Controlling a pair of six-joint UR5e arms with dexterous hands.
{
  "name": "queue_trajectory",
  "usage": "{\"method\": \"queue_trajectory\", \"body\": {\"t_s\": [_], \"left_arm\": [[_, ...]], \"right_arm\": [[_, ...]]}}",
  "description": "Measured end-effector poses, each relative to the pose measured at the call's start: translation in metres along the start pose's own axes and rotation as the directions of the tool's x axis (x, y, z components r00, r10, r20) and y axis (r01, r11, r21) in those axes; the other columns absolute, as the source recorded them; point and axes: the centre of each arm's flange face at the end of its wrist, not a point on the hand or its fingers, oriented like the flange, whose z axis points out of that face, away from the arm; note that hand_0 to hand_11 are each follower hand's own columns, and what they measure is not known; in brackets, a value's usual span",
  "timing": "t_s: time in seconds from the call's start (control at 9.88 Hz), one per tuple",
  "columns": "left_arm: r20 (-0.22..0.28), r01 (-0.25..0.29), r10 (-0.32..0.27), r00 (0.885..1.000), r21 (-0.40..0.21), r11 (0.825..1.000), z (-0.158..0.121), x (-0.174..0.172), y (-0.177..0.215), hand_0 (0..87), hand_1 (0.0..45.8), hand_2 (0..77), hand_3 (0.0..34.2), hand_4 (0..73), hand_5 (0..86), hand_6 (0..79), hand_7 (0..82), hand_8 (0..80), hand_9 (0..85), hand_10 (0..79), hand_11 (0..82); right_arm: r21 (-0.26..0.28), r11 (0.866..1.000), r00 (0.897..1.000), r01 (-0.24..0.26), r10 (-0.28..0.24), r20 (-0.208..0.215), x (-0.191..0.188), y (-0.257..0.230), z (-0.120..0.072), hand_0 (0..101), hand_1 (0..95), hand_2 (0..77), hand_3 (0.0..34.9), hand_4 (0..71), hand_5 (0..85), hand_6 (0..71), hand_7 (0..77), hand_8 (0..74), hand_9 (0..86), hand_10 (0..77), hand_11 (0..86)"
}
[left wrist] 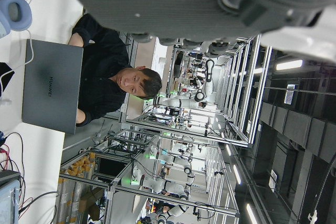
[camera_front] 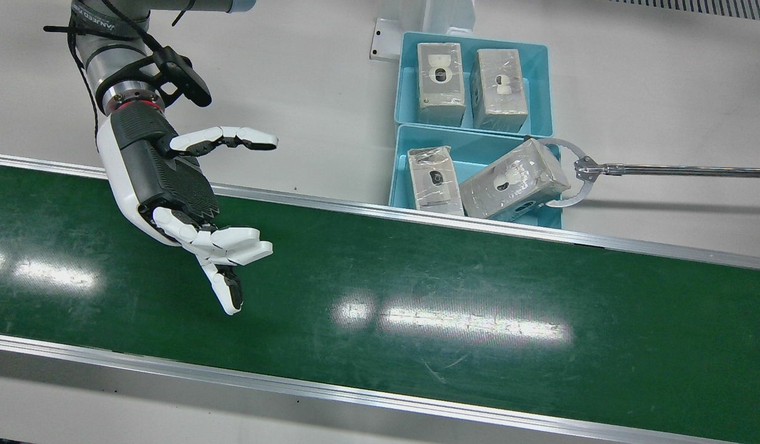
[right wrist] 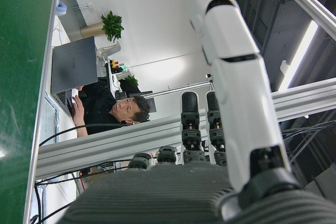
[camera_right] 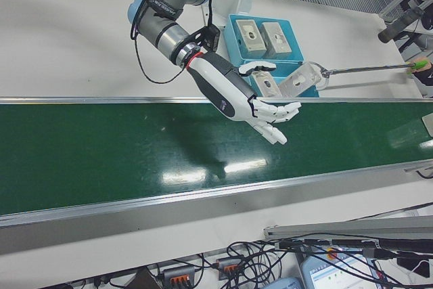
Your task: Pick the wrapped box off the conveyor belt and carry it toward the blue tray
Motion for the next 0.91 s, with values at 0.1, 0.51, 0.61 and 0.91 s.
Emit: {"method": "queue_trajectory", "body": {"t_s": [0.1,0.51,0.61,0.91], "left_arm": [[0.000,0.000,0.000,1.000,0.000,1.000,0.000,0.000,0.000,0.0,0.0,1.1,0.0,0.0,1.1,0.0,0.5,0.5,0.5,0.5,0.0],[0.000,0.000,0.000,1.000,0.000,1.000,0.000,0.000,0.000,0.0,0.0,0.5,0.0,0.0,1.1,0.0,0.5,0.5,0.5,0.5,0.0],[0.000,0.000,0.000,1.000,0.000,1.000,0.000,0.000,0.000,0.0,0.0,0.5,0.0,0.0,1.1,0.0,0.5,0.5,0.5,0.5,0.0],[0.000,0.000,0.000,1.000,0.000,1.000,0.000,0.000,0.000,0.0,0.0,1.1,0.0,0.0,1.1,0.0,0.5,0.5,0.0,0.5,0.0]], "right_arm": [[-0.001,1.000,1.000,0.000,0.000,-0.003,0.002,0.001,0.001,57,25.6,20.2,1.1,23.5,21.8,11.4,26.2,3.3,4.9,1.1,4.9],[0.010,0.999,0.999,0.037,-0.037,0.010,-0.003,0.006,0.004,62,28.9,30.0,1.1,25.6,23.5,12.5,27.3,3.8,6.0,3.3,7.1],[0.020,0.999,0.999,0.046,-0.046,0.022,-0.012,0.003,0.001,65,29.5,34.4,1.1,26.7,24.5,12.5,28.4,3.8,6.0,3.3,7.1],[0.066,0.996,0.997,0.067,-0.070,0.045,-0.035,-0.010,-0.020,53,15.3,15.8,1.2,25.6,22.4,12.0,28.9,2.7,6.5,3.3,4.4]]}}
